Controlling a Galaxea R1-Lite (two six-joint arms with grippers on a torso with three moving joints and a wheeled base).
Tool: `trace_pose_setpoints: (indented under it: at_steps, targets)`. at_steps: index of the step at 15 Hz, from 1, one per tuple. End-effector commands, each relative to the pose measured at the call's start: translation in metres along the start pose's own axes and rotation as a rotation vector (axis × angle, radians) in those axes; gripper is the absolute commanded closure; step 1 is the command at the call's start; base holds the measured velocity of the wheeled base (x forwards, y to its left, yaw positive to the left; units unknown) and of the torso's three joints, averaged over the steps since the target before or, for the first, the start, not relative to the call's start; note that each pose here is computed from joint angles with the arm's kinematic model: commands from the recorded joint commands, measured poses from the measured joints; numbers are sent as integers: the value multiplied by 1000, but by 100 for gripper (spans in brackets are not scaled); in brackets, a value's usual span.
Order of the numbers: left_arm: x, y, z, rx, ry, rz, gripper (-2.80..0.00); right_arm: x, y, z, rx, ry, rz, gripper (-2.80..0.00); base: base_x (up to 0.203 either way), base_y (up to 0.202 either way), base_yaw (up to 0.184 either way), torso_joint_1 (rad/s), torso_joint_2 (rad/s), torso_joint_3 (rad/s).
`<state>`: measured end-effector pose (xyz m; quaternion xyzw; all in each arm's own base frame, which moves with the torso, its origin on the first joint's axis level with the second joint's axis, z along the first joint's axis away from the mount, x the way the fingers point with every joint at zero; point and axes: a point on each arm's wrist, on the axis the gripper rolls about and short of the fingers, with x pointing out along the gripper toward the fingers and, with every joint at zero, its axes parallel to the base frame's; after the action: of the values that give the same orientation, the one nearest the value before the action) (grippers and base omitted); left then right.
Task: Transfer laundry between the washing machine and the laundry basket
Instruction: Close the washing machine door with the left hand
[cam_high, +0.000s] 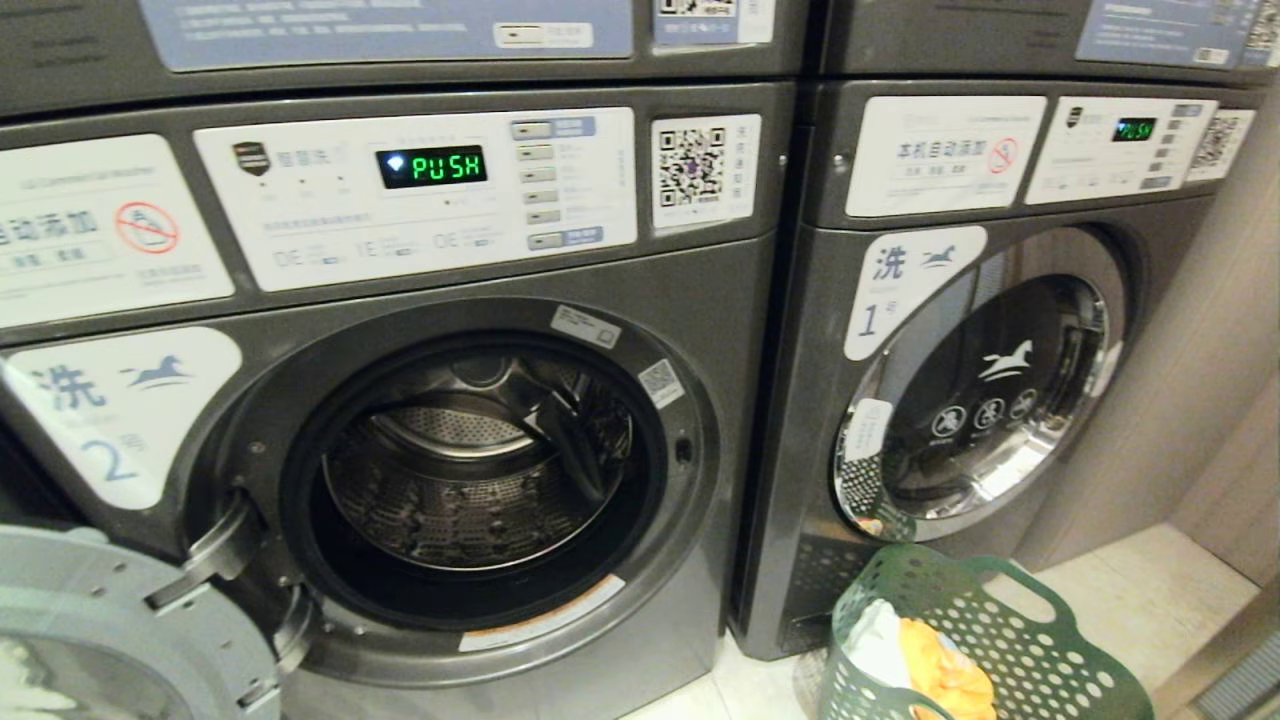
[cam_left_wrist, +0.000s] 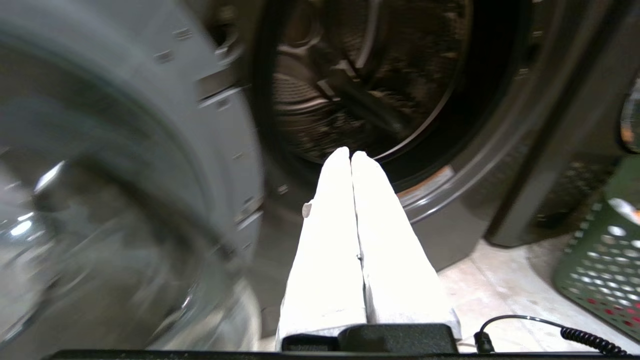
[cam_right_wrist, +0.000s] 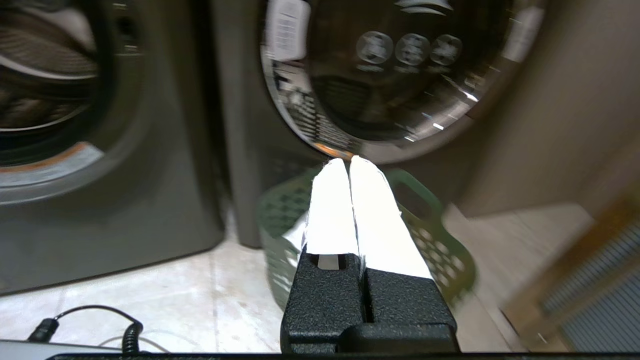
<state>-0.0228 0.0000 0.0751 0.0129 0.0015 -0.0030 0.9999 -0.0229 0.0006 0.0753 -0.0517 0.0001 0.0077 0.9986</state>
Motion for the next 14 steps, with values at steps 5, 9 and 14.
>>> trace_pose_setpoints:
  at_steps: [5,9,14]
  targets:
    - [0,0,0,-4,-3,0,0,0,0,0,-1,0,0,0,2,-6,174,-2,1,3]
    - [0,0,0,-9,-3,3,0,0,0,0,-1,0,0,0,2,-6,129,4,1,1]
    - [0,0,0,-7,-6,1,0,0,0,0,-5,-2,11,0,0,0,0,0,0,0]
